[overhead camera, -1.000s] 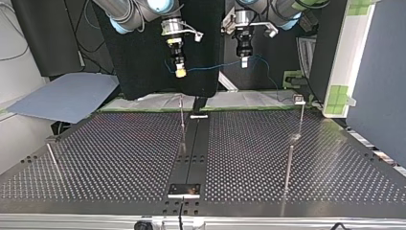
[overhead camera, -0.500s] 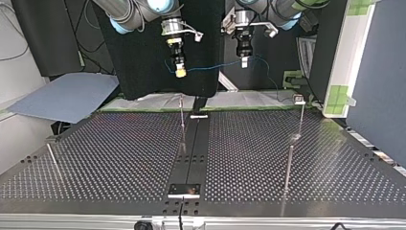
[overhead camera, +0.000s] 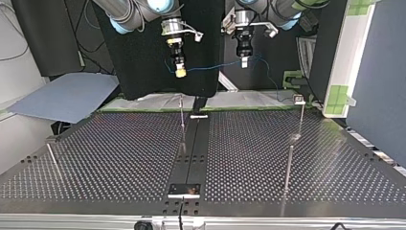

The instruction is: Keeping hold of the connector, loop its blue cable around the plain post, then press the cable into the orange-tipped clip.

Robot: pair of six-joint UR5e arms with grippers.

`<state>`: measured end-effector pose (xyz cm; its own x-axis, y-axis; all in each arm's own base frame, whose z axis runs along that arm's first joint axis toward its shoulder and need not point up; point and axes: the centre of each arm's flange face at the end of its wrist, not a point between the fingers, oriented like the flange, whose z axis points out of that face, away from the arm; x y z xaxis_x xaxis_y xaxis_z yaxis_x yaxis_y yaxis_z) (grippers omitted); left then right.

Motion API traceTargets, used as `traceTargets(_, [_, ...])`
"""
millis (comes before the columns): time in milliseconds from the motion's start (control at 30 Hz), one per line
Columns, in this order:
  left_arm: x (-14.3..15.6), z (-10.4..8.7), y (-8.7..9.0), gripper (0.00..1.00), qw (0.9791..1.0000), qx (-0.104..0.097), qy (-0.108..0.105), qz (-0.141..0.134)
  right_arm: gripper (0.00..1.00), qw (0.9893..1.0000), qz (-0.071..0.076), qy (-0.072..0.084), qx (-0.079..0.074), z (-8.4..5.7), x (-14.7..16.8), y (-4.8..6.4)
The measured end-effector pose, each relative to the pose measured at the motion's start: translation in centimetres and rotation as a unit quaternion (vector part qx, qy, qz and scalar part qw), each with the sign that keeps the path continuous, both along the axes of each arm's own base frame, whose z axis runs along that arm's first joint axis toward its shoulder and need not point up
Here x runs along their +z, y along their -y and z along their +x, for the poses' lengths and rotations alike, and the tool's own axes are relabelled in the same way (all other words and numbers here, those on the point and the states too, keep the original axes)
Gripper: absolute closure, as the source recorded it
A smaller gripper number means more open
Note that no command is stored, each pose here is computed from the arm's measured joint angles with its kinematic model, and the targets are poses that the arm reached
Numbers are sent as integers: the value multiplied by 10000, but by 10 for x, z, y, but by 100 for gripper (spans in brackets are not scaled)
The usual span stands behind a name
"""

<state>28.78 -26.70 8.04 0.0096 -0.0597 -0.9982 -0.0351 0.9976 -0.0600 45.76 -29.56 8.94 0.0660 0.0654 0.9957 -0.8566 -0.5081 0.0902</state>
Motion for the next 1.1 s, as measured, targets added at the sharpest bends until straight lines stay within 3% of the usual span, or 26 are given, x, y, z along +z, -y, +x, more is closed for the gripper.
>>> traceTargets(867, [0,0,0,98,10000,-1,-1,6,100,10000,2,-4,7,0,0,-1])
traceTargets(967, [0,0,0,98,10000,-1,-1,7,100,9999,62,-77,34,1,-6,-5])
traceTargets(1100, [0,0,0,98,10000,0,-1,8,100,9993,244,-273,50,-2,-23,-10])
